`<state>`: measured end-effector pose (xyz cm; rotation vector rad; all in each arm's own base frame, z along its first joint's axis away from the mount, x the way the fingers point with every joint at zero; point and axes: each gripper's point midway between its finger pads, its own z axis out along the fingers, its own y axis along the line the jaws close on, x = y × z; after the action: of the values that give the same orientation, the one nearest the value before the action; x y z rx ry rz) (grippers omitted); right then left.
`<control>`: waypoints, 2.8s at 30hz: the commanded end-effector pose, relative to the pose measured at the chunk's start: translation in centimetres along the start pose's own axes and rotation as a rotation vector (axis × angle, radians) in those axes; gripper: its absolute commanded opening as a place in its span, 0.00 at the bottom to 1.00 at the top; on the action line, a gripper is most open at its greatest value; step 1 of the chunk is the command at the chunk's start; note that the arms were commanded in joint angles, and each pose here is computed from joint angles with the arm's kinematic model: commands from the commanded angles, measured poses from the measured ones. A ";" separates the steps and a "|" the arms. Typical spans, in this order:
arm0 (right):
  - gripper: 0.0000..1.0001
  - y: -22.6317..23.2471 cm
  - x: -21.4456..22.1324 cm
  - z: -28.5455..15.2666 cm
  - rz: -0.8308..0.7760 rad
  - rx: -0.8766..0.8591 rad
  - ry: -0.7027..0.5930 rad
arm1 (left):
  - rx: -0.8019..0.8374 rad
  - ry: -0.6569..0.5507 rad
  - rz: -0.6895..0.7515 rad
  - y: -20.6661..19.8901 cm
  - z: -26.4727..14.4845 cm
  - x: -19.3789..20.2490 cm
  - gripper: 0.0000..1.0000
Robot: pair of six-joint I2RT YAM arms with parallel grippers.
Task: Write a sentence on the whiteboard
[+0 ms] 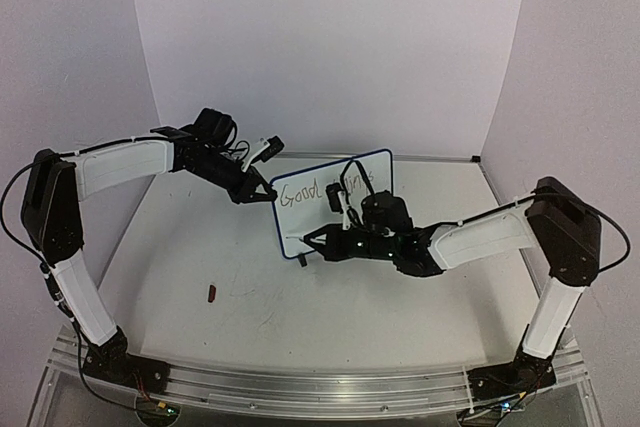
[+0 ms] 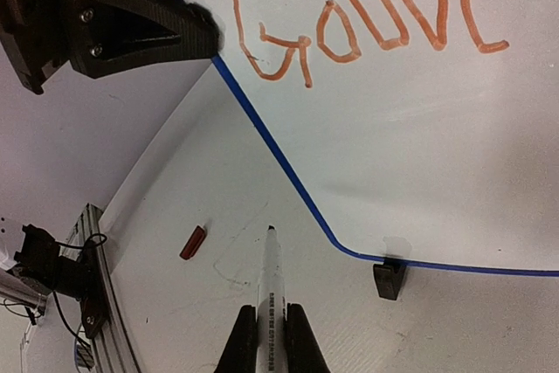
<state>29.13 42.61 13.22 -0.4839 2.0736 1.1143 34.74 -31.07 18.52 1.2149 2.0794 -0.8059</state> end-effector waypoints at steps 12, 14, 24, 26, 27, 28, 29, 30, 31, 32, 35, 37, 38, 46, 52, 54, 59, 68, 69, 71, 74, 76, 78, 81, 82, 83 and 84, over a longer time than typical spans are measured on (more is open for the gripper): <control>0.00 -0.4 -3.6 1.1 0.034 0.036 -0.175 | -0.062 0.154 -0.023 1.4 1.3 4.2 0.00; 0.00 -0.5 -3.5 1.2 0.037 0.038 -0.172 | -0.062 0.155 -0.023 1.3 1.4 4.2 0.00; 0.00 -1.1 -3.7 1.4 0.043 0.064 -0.190 | -0.058 0.154 -0.022 1.2 1.4 4.2 0.00; 0.00 -1.1 -3.7 1.5 0.041 0.066 -0.190 | -0.059 0.154 -0.021 1.3 1.4 4.2 0.00; 0.00 -1.1 -3.8 1.6 0.039 0.065 -0.190 | -0.059 0.154 -0.021 1.3 1.4 4.2 0.00; 0.00 -1.0 -3.8 1.8 0.037 0.063 -0.188 | -0.059 0.154 -0.021 1.2 1.4 4.1 0.00; 0.00 -1.0 -3.8 1.9 0.037 0.062 -0.186 | -0.060 0.153 -0.021 1.3 1.3 4.1 0.00; 0.00 -1.1 -3.7 2.0 0.037 0.063 -0.182 | -0.059 0.153 -0.022 1.3 1.3 4.1 0.00; 0.00 -1.0 -3.6 2.0 0.036 0.061 -0.179 | -0.060 0.153 -0.021 1.3 1.3 4.1 0.00; 0.00 -1.0 -3.6 2.1 0.036 0.060 -0.176 | -0.060 0.152 -0.021 1.3 1.3 4.1 0.00; 0.00 -1.2 -3.3 2.4 0.037 0.062 -0.164 | -0.060 0.152 -0.021 1.3 1.3 4.1 0.00; 0.00 -1.3 -3.2 2.5 0.037 0.065 -0.159 | -0.060 0.151 -0.021 1.3 1.3 4.0 0.00; 0.00 -1.3 -3.0 2.5 0.037 0.067 -0.156 | -0.061 0.152 -0.021 1.2 1.3 4.0 0.00; 0.00 -2.1 -2.3 2.5 0.050 0.095 -0.140 | -0.060 0.149 -0.018 1.1 1.1 3.9 0.00; 0.00 -2.4 -2.2 2.4 0.052 0.111 -0.140 | -0.061 0.147 -0.017 1.1 1.1 3.8 0.00; 0.00 -2.5 -2.1 2.5 0.053 0.115 -0.136 | -0.062 0.145 -0.016 1.1 1.0 3.8 0.00; 0.00 -2.7 -2.0 2.6 0.054 0.124 -0.132 | -0.063 0.146 -0.016 1.1 1.0 3.8 0.00; 0.00 -3.0 -2.2 2.4 0.056 0.140 -0.139 | -0.062 0.145 -0.016 1.1 1.0 3.8 0.00; 0.00 -3.0 -2.2 2.3 0.056 0.142 -0.141 | -0.063 0.145 -0.016 1.1 1.0 3.8 0.00; 0.00 -3.0 -2.3 2.2 0.056 0.147 -0.147 | -0.062 0.145 -0.015 1.1 1.0 3.8 0.00; 0.00 -3.1 -2.4 2.0 0.056 0.155 -0.153 | -0.061 0.146 -0.016 1.1 1.1 3.8 0.00; 0.00 -3.1 -2.5 1.9 0.055 0.156 -0.155 | -0.061 0.147 -0.016 1.1 1.1 3.8 0.00; 0.00 -3.1 -2.6 1.8 0.055 0.158 -0.160 | -0.060 0.148 -0.016 1.1 1.1 3.9 0.00; 0.00 -3.1 -2.8 1.7 0.054 0.161 -0.167 | -0.060 0.147 -0.016 1.1 1.1 3.8 0.00; 0.00 -3.1 -2.9 1.6 0.053 0.163 -0.169 | -0.060 0.148 -0.017 1.1 1.1 3.9 0.00; 0.00 -3.1 -2.9 1.6 0.053 0.165 -0.170 | -0.060 0.147 -0.017 1.1 1.1 3.9 0.00; 0.00 -3.1 -2.9 1.5 0.053 0.167 -0.172 | -0.059 0.146 -0.016 1.1 1.1 3.8 0.00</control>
<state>32.04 43.15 11.98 -0.3240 2.0528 1.0336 34.76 -31.07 18.50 1.2145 2.0802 -0.8026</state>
